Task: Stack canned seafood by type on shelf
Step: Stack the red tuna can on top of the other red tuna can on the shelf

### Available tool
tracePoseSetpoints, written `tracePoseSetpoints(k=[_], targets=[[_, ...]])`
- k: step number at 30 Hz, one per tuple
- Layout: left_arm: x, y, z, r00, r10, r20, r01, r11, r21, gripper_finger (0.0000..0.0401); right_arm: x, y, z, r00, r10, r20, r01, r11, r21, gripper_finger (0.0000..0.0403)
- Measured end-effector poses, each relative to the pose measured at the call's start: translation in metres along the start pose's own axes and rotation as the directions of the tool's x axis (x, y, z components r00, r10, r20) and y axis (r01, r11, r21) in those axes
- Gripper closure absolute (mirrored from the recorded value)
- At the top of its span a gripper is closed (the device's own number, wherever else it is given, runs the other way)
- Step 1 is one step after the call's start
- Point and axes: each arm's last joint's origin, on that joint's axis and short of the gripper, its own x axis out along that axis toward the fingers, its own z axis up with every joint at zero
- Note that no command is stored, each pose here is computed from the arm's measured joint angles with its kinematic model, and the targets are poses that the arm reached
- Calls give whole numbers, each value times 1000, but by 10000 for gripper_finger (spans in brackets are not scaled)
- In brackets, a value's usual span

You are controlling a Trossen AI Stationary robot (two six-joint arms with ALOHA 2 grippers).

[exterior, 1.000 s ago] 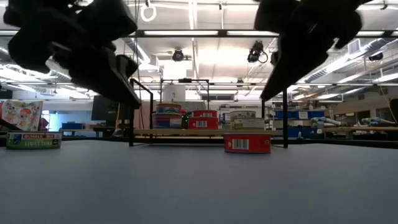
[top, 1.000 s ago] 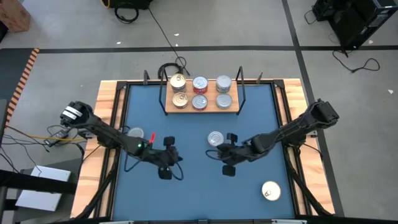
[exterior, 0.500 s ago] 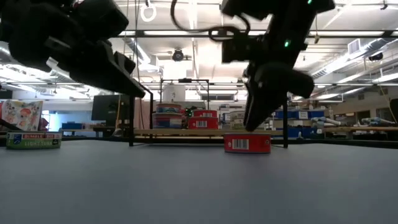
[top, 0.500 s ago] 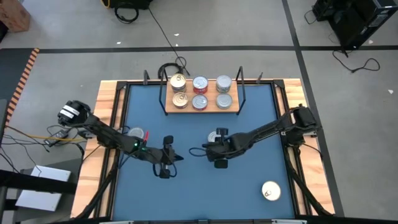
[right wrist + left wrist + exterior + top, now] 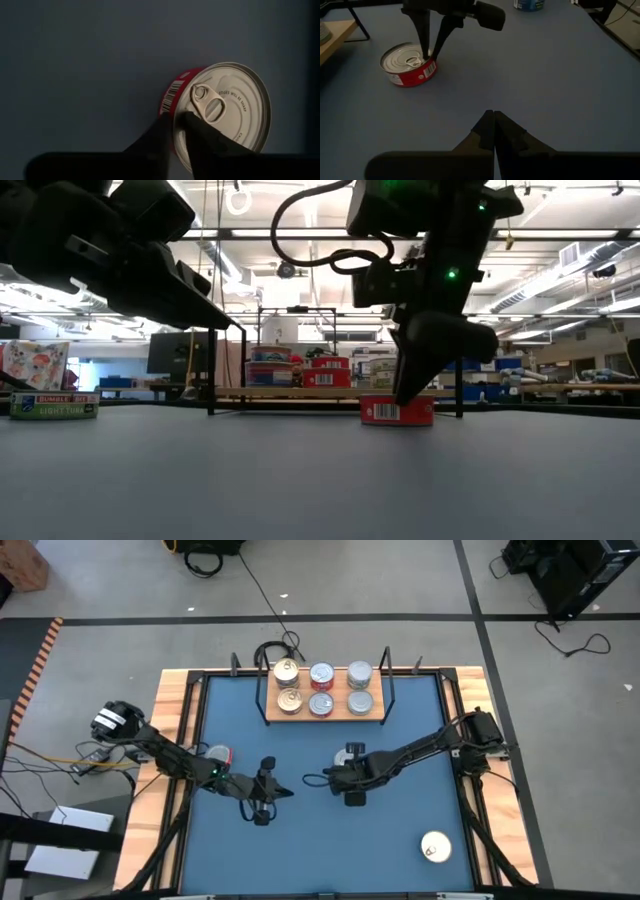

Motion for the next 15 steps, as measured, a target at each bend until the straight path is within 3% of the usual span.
tracePoseSetpoints(k=[6, 15], targets=[[0, 0, 1, 1000, 4, 6, -4, 1000, -1, 396, 1, -5, 1, 1000, 16, -4, -16, 999, -46, 396], [0, 0, 0, 1000, 8, 5, -8, 1000, -1, 396, -8, -9, 0, 1000, 27, 10, -26, 997, -73, 400]])
